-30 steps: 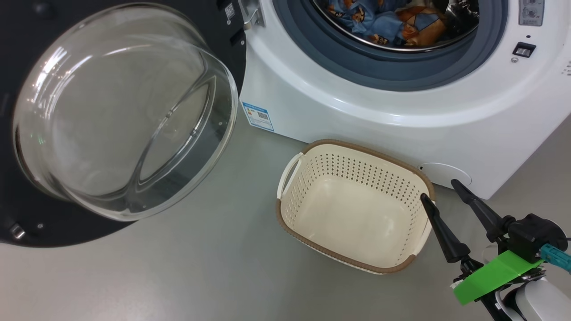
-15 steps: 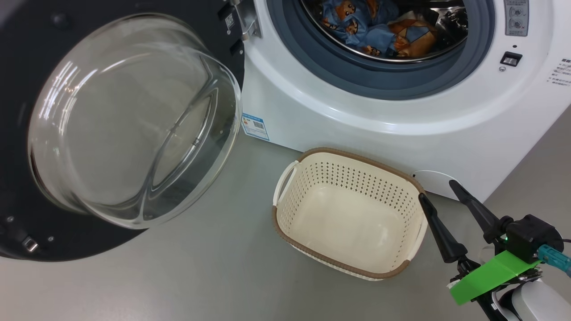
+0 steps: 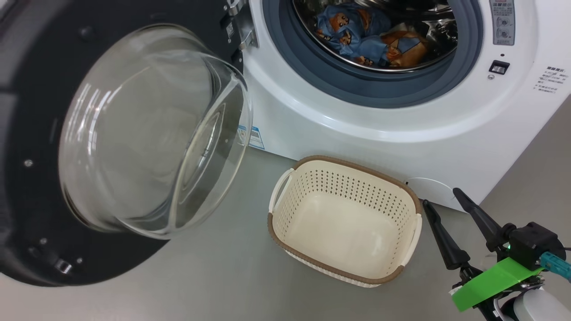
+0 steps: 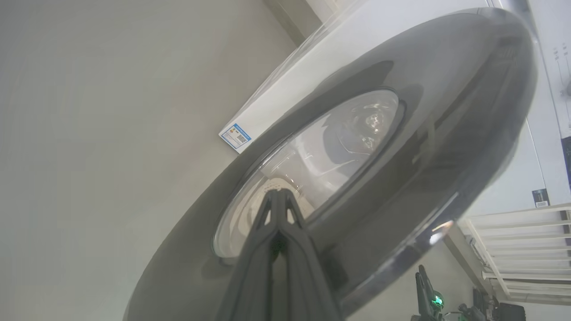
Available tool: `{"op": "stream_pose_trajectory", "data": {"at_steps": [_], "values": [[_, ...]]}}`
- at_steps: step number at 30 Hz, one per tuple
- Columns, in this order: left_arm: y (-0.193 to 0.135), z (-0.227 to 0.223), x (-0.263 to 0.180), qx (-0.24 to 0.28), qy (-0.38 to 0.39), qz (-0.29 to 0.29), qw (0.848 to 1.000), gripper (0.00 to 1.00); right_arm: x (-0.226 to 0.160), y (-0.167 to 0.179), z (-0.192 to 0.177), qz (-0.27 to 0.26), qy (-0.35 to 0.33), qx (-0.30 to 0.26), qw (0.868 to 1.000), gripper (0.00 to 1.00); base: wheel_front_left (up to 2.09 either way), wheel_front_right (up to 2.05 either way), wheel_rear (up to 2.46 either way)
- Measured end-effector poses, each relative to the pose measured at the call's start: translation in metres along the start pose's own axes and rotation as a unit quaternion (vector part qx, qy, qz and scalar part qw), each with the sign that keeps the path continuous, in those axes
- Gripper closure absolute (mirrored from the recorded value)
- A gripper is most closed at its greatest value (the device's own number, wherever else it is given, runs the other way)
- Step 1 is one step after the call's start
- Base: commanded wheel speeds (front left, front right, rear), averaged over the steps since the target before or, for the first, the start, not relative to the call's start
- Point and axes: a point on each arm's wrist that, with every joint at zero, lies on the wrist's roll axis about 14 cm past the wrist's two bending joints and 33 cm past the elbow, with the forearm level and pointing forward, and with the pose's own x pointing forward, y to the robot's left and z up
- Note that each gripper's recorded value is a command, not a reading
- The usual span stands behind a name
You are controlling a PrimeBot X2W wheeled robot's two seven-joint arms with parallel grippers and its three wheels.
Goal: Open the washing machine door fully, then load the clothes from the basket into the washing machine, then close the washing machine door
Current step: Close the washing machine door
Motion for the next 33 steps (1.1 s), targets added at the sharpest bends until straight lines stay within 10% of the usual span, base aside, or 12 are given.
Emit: {"op": "stream_pose_trajectory", "data": {"at_steps": [33], "values": [[-0.123,-0.103,0.05,0.17,0.201,-0.176,0.949,1.0,-0.037,-0.031,0.02,-0.078,-0.025,-0.006,0.997,0.0,0.0,0.0,0.0]]}}
